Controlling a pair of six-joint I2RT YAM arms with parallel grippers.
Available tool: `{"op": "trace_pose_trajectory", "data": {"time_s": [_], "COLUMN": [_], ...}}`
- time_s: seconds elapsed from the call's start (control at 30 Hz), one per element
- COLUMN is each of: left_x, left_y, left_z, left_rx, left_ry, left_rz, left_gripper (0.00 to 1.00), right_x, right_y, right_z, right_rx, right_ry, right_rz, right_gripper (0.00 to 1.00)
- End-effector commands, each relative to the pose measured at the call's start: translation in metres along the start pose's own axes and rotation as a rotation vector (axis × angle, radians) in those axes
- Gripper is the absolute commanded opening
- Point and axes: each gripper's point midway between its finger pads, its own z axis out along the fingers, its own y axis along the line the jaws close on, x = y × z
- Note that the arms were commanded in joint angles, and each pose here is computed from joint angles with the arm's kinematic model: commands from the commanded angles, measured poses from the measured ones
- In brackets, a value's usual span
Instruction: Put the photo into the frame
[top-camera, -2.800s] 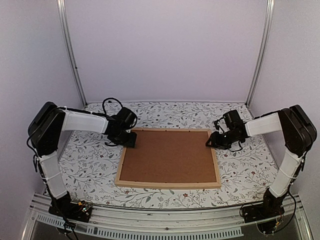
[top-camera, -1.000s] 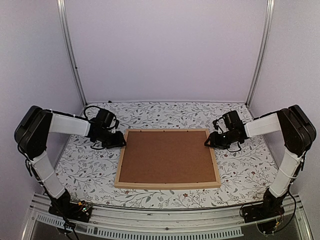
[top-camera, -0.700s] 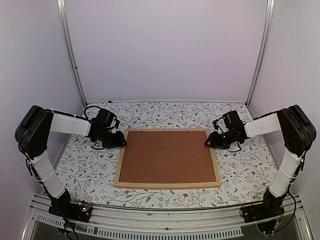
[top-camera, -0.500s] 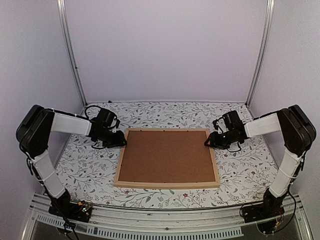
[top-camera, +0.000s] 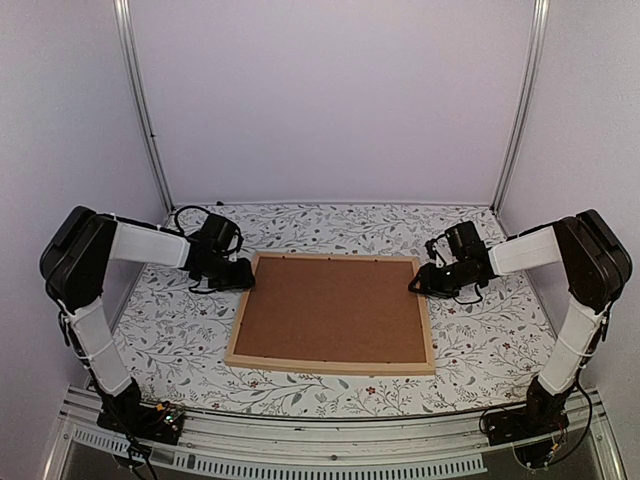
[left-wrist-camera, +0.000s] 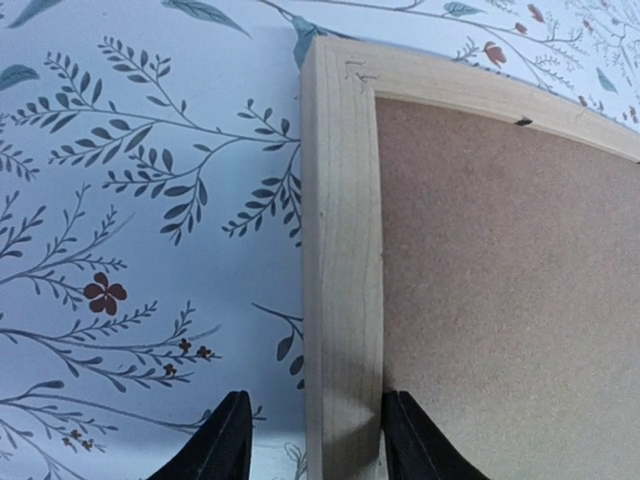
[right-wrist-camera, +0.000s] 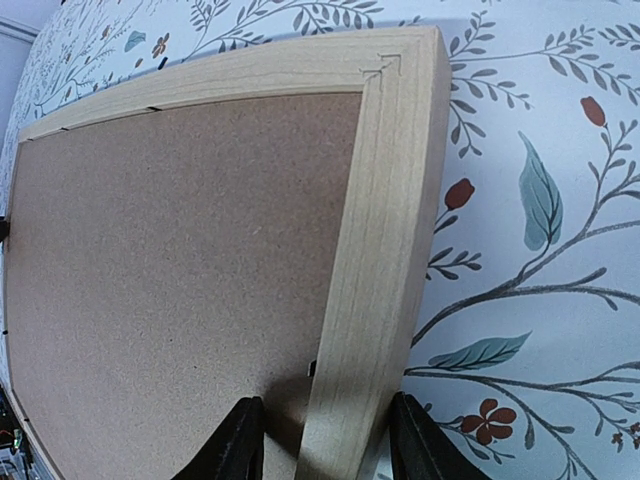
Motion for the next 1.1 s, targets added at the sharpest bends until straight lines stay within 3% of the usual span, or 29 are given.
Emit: {"op": "trace_pose_trajectory", "data": {"time_s": [0.0, 0.23, 0.3, 0.8, 1.07], "left_x": [0.03, 0.013, 0.021, 0.105, 0.116], "left_y": [0.007, -0.008, -0.003, 0.018, 0.02], "left_z": [-0.003, -0.051, -0.059, -0.073, -0.073], "left_rx": [-0.029, 0.065, 0.056, 0.08, 0.078], "left_ry": [0.074, -0.027, -0.02, 0.138, 0.147], "left_rz": [0.033, 0.018, 0.018, -0.051, -0.059], "left_gripper": [0.5, 0.76, 0.78, 0.77, 0.72], "right_x": [0.061, 0.061, 0.062, 0.059, 0.06], "right_y": [-0.019, -0.019, -0.02, -0.018, -0.018], "right_z": [0.017, 0.016, 0.016, 0.015, 0.016], "right_rx": [0.055, 0.055, 0.055, 0.052, 0.051], "right_ry": [0.188, 0.185, 0.186, 0.181, 0.186], "right_rz": [0.03, 0.029, 0.029, 0.029, 0.031], "right_gripper": [0.45, 0.45, 0.45, 0.45, 0.45]}}
